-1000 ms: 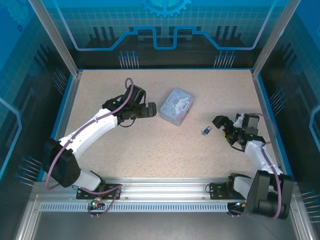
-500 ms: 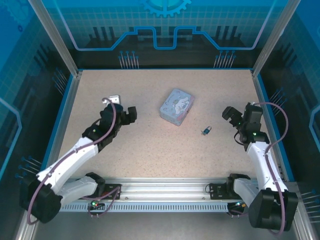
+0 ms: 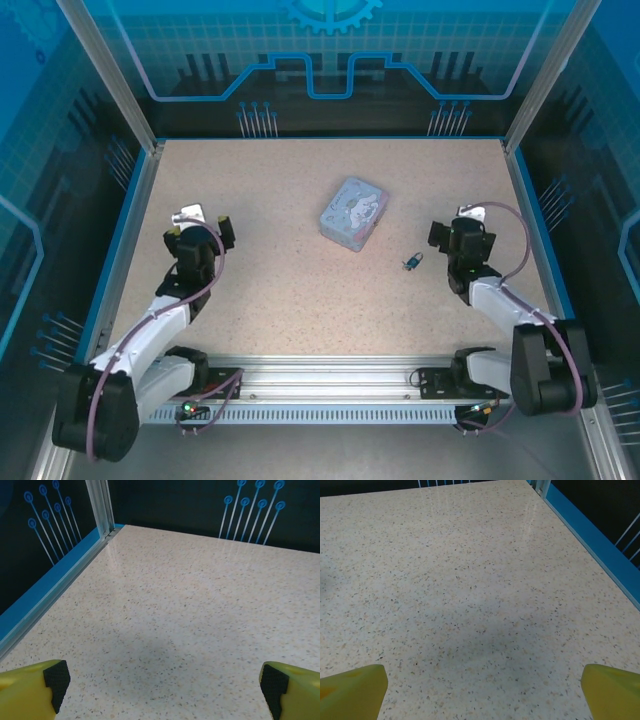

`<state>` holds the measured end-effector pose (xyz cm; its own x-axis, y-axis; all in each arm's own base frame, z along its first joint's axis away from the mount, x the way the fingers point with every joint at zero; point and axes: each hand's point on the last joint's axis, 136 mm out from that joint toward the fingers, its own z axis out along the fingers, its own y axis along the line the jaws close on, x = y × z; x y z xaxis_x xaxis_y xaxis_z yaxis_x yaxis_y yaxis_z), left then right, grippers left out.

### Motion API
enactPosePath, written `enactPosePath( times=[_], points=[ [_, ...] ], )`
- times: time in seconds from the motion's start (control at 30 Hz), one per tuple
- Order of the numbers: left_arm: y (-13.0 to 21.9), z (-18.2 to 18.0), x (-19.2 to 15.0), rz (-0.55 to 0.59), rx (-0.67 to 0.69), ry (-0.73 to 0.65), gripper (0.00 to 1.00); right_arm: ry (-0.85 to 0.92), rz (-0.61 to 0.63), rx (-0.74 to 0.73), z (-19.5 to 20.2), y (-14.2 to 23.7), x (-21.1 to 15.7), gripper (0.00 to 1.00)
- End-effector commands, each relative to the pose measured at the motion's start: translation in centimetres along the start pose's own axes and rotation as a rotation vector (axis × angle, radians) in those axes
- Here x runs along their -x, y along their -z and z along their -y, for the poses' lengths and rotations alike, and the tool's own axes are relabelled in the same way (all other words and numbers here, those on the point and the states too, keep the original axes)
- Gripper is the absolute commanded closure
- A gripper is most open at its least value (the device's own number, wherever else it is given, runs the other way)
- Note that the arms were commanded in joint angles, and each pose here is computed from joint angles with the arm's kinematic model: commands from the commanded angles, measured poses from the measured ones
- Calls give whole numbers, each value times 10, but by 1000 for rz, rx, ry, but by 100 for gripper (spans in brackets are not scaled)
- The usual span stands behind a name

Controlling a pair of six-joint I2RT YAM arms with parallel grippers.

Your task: Unlock the padlock with the key

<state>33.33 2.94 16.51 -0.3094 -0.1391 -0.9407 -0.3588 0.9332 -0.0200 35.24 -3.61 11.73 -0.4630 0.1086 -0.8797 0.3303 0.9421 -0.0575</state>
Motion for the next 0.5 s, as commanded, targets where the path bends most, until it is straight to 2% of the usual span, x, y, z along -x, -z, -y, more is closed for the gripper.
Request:
enactPosePath(
  times=[0.0,0.17,0.33,0.47],
  points=[
    [-13,8,1,64,-42,13,1,15,120,14,-8,-3,19,0],
    [-31,17,-14,98,-66,-20,1,74,150,108,-28,-9,15,0],
    [-45,29,-26,74,-123,-63,1,96,205,155,-37,-12,8,0],
    [-56,40,-35,52,-190,-78,1,117,193,193,-44,-13,6,0]
  ],
)
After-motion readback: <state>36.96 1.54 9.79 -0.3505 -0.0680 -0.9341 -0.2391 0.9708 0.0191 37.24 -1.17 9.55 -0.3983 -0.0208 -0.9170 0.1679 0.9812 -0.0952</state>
